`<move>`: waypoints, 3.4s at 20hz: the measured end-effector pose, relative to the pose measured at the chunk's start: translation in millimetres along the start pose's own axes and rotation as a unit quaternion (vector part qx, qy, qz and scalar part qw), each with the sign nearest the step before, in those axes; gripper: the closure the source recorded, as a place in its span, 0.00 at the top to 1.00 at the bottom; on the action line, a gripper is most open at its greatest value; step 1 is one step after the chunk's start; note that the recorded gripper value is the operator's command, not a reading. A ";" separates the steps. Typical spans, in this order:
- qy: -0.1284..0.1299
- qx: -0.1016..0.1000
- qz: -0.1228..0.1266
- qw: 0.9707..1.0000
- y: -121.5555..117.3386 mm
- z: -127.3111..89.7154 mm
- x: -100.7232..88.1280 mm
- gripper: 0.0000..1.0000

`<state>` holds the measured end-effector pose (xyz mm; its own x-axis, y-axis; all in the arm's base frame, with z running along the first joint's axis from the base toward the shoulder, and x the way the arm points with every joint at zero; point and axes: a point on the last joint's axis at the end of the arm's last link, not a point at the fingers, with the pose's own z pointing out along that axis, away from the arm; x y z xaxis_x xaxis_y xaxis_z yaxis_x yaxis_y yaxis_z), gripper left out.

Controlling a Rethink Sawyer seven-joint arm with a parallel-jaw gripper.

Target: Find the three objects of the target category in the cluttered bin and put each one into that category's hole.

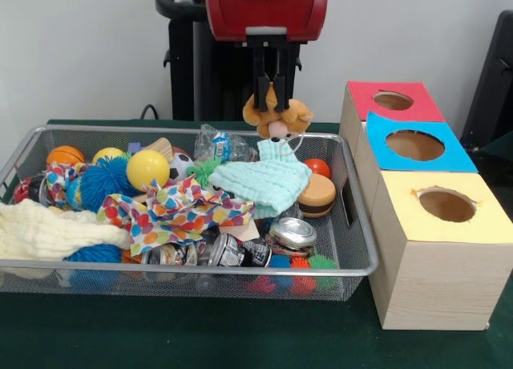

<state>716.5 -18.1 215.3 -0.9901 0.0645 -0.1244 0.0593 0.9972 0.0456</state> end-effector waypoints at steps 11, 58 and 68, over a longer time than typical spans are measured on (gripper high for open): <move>0.008 -0.001 0.002 1.000 3.4 -5.2 14.6 0.00; 0.046 0.005 0.029 0.999 120.7 -37.8 163.4 0.00; 0.029 0.007 0.020 0.999 137.7 -44.4 168.7 0.00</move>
<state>551.9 128.4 244.6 -0.9926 0.1022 -0.0656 0.1001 0.9944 0.0346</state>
